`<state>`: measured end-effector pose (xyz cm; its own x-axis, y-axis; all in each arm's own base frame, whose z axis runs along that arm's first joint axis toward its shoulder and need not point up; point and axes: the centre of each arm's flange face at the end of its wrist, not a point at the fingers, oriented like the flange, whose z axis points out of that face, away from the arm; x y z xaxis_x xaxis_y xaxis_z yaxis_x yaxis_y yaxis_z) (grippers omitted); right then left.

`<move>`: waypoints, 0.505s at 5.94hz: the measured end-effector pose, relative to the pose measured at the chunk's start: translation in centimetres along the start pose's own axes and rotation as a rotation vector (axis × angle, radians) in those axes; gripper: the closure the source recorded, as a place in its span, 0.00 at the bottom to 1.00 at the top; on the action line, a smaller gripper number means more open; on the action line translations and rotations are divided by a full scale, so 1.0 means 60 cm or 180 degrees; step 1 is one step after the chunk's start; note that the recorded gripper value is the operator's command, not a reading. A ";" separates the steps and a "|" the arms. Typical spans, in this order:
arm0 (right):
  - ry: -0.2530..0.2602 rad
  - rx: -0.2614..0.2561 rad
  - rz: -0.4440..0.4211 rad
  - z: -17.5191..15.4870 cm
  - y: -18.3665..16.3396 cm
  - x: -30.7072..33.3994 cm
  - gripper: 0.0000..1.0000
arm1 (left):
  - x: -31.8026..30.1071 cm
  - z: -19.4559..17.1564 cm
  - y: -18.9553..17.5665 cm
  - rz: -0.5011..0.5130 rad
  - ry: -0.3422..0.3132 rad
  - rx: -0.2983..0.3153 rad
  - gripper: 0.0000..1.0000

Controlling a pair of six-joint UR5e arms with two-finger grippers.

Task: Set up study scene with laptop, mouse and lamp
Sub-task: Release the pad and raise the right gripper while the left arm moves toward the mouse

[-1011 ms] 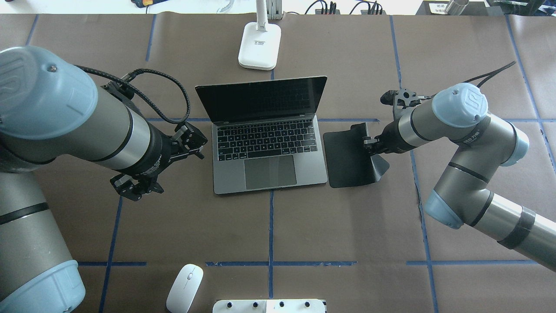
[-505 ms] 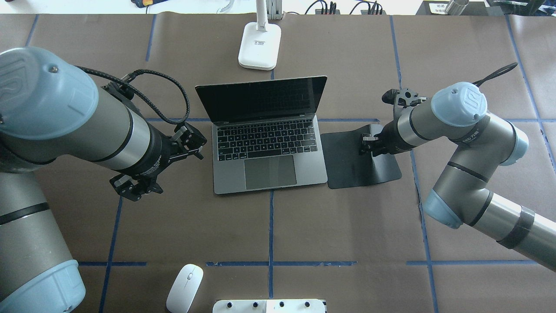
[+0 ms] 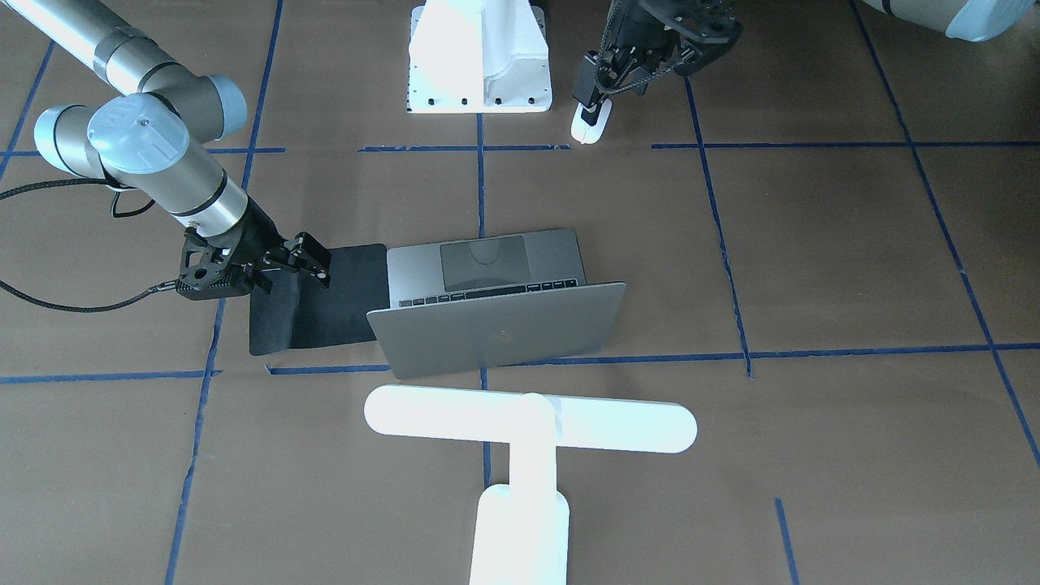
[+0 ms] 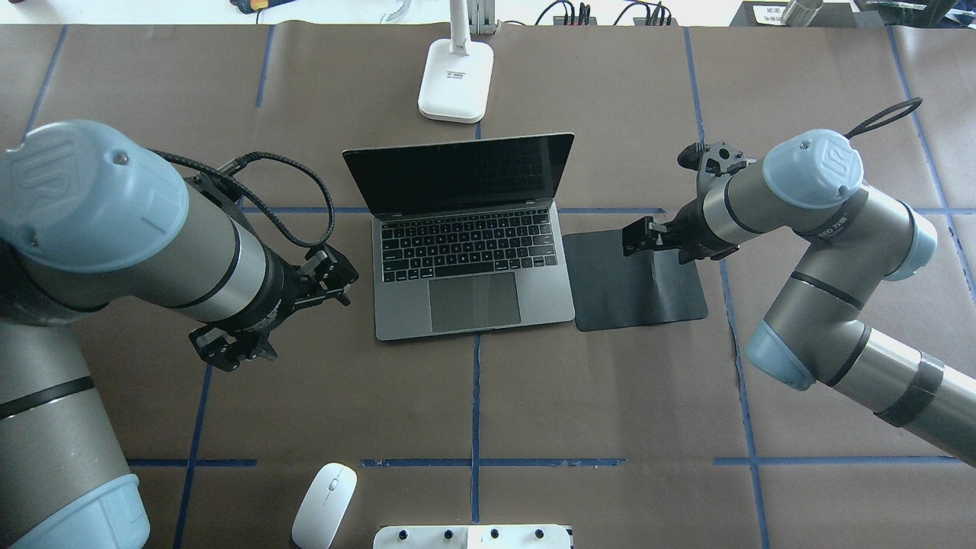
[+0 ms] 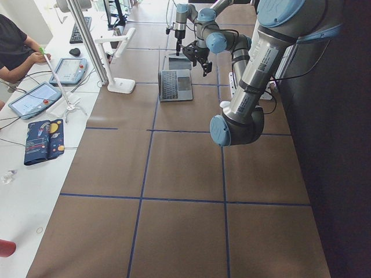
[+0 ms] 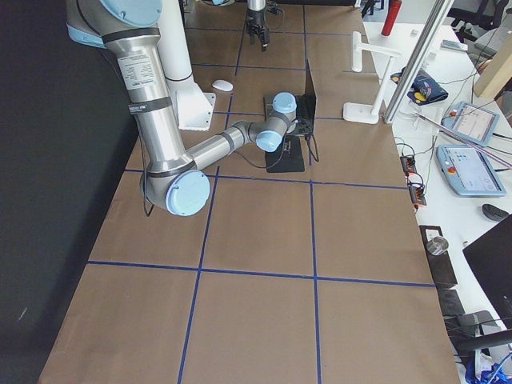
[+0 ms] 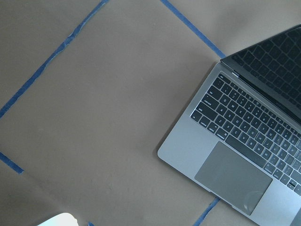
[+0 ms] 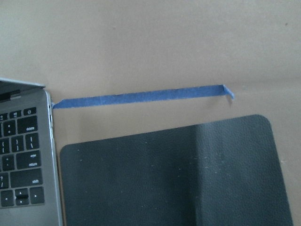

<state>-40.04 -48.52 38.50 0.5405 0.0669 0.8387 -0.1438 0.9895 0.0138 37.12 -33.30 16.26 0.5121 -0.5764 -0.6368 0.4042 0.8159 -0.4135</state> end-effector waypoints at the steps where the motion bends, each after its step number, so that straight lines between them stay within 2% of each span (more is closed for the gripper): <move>1: 0.0084 0.0034 0.0074 -0.021 -0.020 0.003 0.00 | -0.024 0.034 0.016 0.0348 -0.0143 -0.0054 0.00; 2: 0.0178 0.0072 0.0134 -0.042 -0.042 0.015 0.00 | -0.049 0.068 0.037 0.0714 -0.0200 -0.0106 0.00; 3: 0.0288 0.0097 0.0116 -0.062 -0.064 0.032 0.00 | -0.080 0.105 0.062 0.1007 -0.0154 -0.0175 0.00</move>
<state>-35.40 -51.70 38.03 0.6069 0.1155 0.7864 -0.1893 0.9819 0.0019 40.92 -27.80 21.89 0.6416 -0.2943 -0.7083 0.1783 0.9554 -0.2354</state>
